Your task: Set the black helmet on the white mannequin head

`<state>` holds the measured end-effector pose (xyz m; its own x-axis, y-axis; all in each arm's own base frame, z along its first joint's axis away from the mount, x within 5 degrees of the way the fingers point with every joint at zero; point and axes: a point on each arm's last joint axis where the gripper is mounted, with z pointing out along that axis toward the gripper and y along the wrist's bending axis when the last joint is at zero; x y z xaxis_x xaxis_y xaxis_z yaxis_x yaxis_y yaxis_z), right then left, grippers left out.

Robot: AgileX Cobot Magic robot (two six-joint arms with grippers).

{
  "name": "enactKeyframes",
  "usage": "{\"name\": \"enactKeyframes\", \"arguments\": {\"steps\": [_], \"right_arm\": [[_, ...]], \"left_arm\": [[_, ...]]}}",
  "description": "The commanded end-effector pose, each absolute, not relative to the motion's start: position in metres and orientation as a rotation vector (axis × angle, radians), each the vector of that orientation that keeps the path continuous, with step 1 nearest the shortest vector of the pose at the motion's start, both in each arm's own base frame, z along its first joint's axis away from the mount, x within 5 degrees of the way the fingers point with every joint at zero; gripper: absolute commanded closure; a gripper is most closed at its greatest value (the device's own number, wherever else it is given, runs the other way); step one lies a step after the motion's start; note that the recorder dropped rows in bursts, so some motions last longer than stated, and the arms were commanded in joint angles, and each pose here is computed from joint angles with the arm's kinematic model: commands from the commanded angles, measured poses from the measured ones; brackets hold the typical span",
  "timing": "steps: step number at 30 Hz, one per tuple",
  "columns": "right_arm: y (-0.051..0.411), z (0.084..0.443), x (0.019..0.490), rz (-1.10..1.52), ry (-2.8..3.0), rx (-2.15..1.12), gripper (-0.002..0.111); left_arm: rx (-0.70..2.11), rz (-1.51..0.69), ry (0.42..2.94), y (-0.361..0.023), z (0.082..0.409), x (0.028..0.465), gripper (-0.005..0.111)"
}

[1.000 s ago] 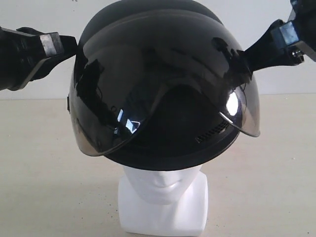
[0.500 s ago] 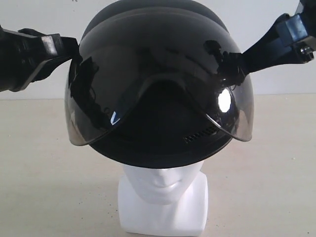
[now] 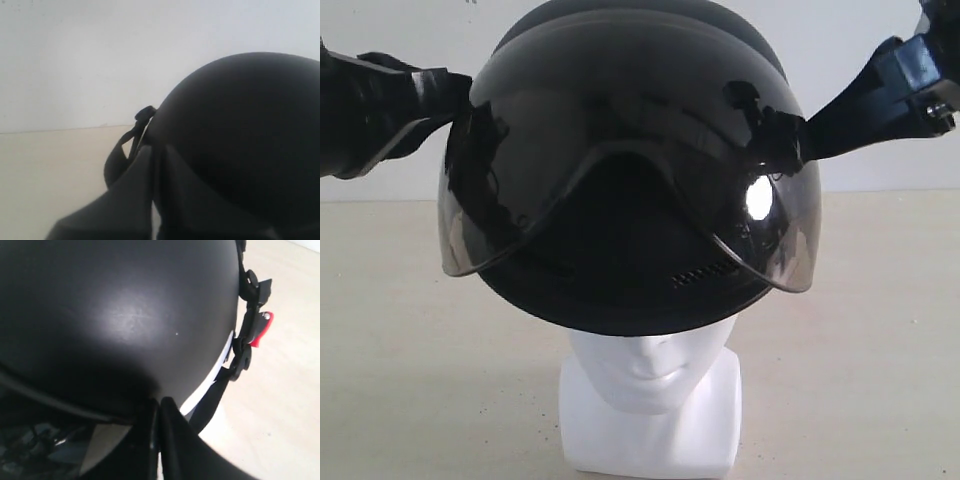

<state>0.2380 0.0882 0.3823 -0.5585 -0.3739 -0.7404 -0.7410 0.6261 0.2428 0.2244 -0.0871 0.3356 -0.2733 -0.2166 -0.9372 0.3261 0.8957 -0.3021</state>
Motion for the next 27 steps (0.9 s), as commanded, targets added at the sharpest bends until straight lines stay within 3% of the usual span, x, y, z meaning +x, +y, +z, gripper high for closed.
{"name": "enactKeyframes", "arguments": {"steps": [1,15,27], "right_arm": [[0.086,0.392,0.24,0.654,2.189,-0.823,0.109],[0.083,0.442,0.235,0.568,2.071,-0.85,0.109],[0.087,0.502,0.213,0.601,1.9,-0.875,0.109]], "left_arm": [[0.127,-0.468,1.728,-0.082,0.349,0.212,0.102],[0.234,-0.241,1.591,-0.067,0.395,0.193,0.102],[0.335,-0.032,1.438,-0.084,0.47,0.253,0.102]]}}
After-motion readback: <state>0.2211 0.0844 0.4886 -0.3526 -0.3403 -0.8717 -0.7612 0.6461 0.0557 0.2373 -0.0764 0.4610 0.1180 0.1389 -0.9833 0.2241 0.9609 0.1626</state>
